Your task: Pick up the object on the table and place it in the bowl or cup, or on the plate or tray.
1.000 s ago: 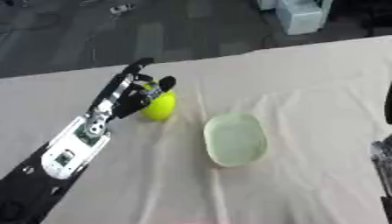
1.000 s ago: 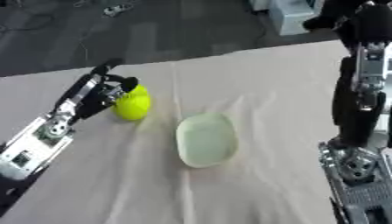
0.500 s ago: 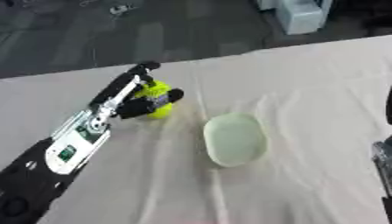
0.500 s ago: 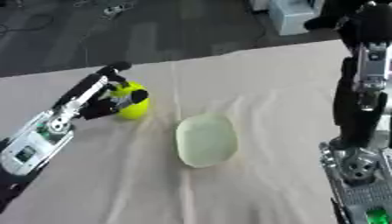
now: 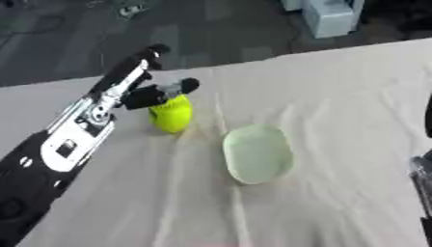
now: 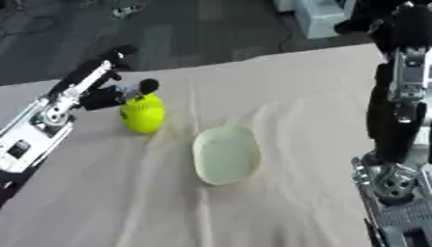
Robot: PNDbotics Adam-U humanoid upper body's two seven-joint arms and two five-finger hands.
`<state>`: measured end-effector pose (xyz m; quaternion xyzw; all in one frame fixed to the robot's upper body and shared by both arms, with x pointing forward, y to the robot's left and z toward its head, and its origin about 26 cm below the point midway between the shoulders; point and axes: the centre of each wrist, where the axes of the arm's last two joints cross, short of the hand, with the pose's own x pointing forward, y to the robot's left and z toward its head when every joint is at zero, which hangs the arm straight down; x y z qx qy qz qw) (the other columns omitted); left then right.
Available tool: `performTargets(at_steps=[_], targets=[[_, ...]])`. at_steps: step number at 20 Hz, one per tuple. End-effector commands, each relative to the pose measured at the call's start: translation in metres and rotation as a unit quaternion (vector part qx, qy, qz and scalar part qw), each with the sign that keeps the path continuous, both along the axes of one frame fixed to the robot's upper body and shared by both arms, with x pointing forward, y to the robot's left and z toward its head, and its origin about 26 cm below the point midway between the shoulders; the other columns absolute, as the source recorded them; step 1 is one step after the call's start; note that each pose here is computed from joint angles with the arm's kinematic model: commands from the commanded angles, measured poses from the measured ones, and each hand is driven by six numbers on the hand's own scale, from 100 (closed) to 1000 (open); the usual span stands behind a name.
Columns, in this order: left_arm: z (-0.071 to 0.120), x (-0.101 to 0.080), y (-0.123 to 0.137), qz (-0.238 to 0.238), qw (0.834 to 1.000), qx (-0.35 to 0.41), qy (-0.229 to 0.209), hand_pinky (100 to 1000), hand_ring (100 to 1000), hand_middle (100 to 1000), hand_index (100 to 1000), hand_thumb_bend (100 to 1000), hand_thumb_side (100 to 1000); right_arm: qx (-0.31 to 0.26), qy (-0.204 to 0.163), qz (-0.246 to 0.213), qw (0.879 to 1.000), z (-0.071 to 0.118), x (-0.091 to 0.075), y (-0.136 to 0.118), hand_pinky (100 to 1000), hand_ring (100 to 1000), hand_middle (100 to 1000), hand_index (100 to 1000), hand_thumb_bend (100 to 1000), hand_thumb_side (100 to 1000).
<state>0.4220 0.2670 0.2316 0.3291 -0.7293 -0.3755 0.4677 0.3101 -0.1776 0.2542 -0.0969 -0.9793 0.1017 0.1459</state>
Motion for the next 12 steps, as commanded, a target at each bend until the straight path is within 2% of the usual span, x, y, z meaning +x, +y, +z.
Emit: performTargets(at_steps=[1, 12], targets=[[0.017, 0.001, 0.008, 0.012, 1.0, 0.001, -0.02, 755, 864, 1000, 997, 730, 904, -0.003, -0.009, 0.005, 1.0, 0.005, -0.003, 0.001, 574, 836, 898, 937, 100, 1000], [0.013, 0.018, 0.008, 0.026, 0.999, -0.036, -0.028, 737, 848, 1000, 988, 733, 897, -0.006, -0.013, 0.014, 1.0, 0.007, -0.003, 0.004, 573, 836, 898, 936, 100, 1000]])
